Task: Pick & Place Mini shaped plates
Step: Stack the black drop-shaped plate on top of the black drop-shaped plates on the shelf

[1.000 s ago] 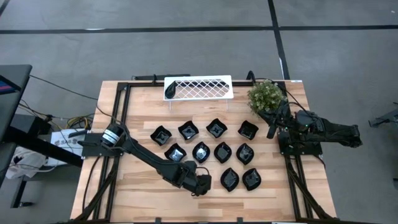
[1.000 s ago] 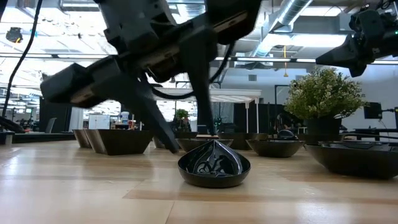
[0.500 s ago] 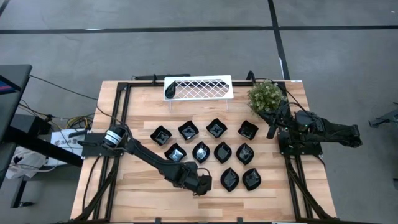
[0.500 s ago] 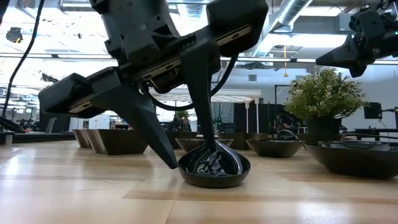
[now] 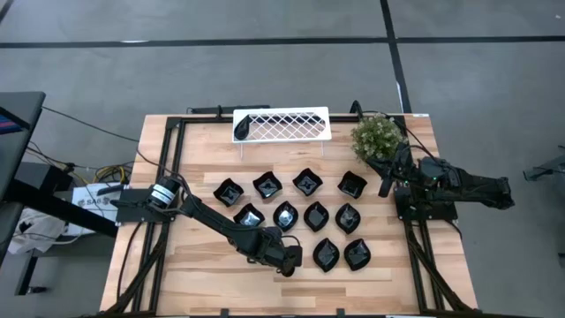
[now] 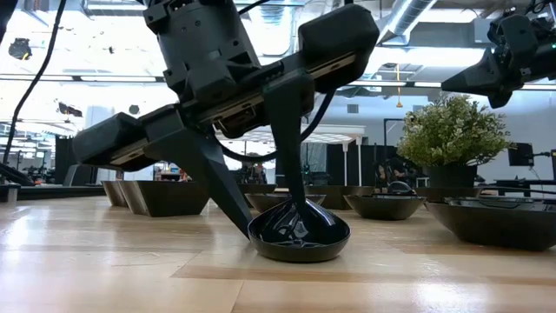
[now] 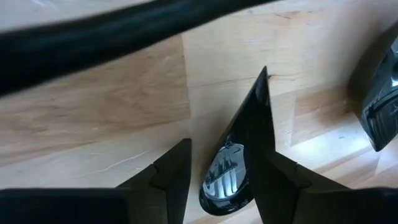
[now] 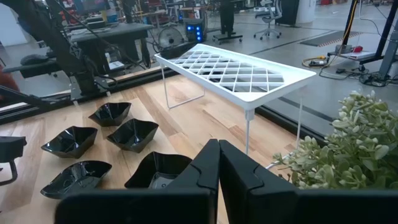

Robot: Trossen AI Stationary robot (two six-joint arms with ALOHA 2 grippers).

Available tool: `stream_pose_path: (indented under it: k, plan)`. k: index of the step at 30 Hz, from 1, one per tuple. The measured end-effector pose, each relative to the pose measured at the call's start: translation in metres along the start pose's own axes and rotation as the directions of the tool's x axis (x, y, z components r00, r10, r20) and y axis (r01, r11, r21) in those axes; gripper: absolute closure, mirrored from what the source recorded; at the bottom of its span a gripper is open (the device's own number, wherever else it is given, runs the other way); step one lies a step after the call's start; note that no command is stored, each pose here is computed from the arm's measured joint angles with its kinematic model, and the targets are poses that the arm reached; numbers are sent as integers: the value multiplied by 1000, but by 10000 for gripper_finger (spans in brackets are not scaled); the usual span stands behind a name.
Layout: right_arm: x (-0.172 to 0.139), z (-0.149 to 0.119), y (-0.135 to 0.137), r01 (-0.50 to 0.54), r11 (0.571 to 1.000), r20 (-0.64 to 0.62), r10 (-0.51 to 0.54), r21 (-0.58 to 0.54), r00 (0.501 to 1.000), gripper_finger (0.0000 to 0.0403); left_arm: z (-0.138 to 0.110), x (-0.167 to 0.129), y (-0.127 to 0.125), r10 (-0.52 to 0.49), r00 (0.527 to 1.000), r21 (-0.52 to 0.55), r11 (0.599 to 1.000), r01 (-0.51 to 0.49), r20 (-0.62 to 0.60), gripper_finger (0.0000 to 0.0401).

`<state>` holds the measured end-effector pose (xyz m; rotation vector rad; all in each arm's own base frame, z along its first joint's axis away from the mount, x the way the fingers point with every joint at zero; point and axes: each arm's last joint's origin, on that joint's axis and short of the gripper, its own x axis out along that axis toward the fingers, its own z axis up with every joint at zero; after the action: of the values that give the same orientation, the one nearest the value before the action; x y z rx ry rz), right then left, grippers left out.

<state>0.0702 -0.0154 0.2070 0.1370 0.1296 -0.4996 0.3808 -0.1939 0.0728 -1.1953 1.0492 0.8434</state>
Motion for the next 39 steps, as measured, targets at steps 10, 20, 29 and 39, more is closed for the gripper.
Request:
stream_pose_path:
  k: [10, 20, 29, 39]
  plan:
    - [0, 0, 0, 0, 1000, -1, 0, 0, 1000, 401, 0, 1, 1, 10, 1000, 2, 1000, -10, 0, 328]
    - [0, 0, 0, 0, 1000, 0, 0, 0, 1000, 401, 0, 1, 1, -1, 1000, 1, 1000, 0, 21, 392]
    - [0, 0, 0, 0, 1000, -1, 0, 0, 1000, 401, -1, -17, -4, -34, 999, 18, 999, 34, 25, 393]
    - [0, 0, 0, 0, 1000, 0, 0, 0, 1000, 401, 2, -66, -17, -188, 967, 57, 982, 181, 172, 393]
